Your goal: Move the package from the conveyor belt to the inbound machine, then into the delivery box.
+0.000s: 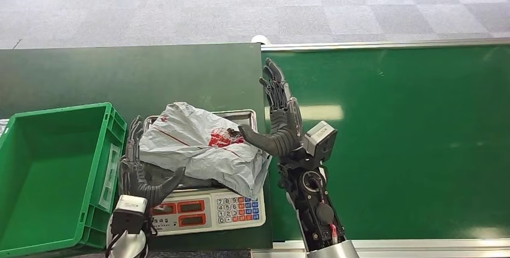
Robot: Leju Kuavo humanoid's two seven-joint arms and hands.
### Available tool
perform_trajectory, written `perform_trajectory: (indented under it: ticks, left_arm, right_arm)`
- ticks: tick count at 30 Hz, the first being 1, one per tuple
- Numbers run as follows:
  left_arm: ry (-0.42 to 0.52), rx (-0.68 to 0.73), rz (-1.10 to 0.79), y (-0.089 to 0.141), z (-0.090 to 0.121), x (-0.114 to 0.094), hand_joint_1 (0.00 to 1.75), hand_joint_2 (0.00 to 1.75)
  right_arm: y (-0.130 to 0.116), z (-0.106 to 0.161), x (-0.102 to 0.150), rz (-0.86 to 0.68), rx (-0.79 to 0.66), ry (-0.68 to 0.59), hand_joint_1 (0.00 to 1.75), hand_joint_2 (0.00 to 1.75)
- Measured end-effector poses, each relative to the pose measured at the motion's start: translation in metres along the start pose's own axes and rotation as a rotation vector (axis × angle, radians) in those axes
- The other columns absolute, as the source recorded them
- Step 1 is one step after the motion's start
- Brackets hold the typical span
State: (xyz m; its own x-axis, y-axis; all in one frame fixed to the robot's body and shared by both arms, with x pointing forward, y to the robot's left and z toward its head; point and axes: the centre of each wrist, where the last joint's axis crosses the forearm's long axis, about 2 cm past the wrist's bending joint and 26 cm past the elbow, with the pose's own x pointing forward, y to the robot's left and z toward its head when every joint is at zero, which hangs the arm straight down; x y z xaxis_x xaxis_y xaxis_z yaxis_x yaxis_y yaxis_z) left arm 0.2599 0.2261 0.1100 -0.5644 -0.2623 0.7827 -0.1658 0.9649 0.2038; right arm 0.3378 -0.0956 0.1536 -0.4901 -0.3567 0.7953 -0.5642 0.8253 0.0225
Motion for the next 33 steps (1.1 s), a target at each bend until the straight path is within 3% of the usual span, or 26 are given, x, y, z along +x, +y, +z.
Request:
perform_trajectory:
  ticks: [8, 14, 15, 18, 19, 33]
  left_arm:
    - [0.120, -0.132, -0.458, -0.011, -0.006, -0.009, 0.00, 1.75]
    - [0.213, -0.215, -0.691, -0.026, -0.001, -0.022, 0.00, 1.75]
    - [0.227, -0.225, -0.735, -0.028, 0.000, -0.023, 0.36, 1.75]
    - [0.256, -0.242, -0.819, -0.033, 0.001, -0.026, 1.67, 1.75]
    - [0.260, -0.247, -0.832, -0.033, 0.001, -0.027, 1.74, 1.75]
    - [0.303, -0.276, -0.800, -0.033, 0.007, -0.035, 1.75, 1.75]
  right_arm:
    - [0.000, 0.004, 0.008, 0.020, -0.011, -0.033, 0.00, 1.75]
    - [0.000, 0.007, 0.010, 0.023, -0.026, -0.044, 0.00, 1.75]
    - [0.000, 0.008, 0.011, 0.019, -0.032, -0.046, 0.00, 1.75]
    - [-0.001, 0.011, 0.011, 0.003, -0.051, -0.051, 0.00, 1.75]
    - [-0.002, 0.013, 0.012, -0.001, -0.057, -0.053, 0.00, 1.75]
    - [-0.010, 0.027, 0.011, -0.007, -0.092, -0.040, 0.00, 1.75]
